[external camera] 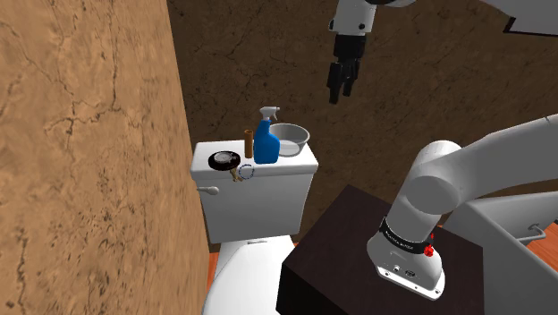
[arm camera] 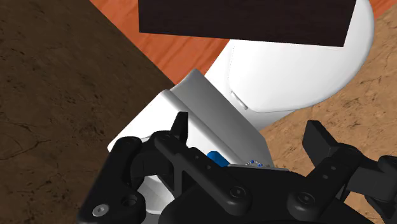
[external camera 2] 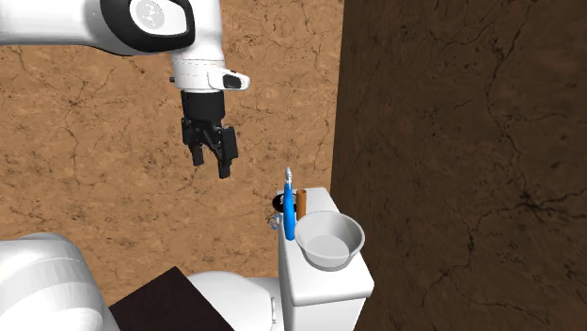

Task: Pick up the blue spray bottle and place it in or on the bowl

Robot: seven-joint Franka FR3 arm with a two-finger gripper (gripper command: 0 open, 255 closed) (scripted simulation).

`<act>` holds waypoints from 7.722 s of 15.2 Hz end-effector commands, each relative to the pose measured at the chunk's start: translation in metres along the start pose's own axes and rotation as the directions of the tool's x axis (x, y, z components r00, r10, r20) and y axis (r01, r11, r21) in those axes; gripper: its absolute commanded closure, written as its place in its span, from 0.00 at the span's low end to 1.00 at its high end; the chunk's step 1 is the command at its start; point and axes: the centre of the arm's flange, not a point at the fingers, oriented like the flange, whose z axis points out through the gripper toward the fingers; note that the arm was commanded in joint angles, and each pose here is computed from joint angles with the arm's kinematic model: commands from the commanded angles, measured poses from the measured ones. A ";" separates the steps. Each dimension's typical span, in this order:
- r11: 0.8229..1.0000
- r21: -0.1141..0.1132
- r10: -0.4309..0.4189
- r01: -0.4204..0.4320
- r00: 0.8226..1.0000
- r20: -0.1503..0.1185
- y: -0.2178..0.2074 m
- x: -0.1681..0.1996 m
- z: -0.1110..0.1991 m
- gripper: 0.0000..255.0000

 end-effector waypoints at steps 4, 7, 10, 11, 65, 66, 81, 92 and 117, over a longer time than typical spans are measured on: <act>0.994 0.019 -0.103 0.104 0.993 -0.064 0.020 0.013 0.029 0.00; 0.978 0.030 -0.203 0.209 0.971 -0.129 0.037 0.029 0.058 0.00; 0.950 0.035 -0.299 0.311 0.934 -0.194 0.052 0.049 0.085 0.00; 0.938 0.035 -0.329 0.344 0.919 -0.216 0.056 0.057 0.094 0.00; 0.680 -0.039 -0.654 0.732 0.582 -0.483 0.066 0.192 0.156 1.00; 0.680 -0.039 -0.654 0.732 0.582 -0.483 0.066 0.192 0.151 1.00; 0.680 -0.039 -0.654 0.732 0.582 -0.483 0.093 0.188 0.084 1.00; 0.680 -0.039 -0.654 0.732 0.582 -0.483 0.223 0.188 0.097 1.00; 0.680 -0.039 -0.654 0.732 0.582 -0.483 0.227 0.186 0.141 0.00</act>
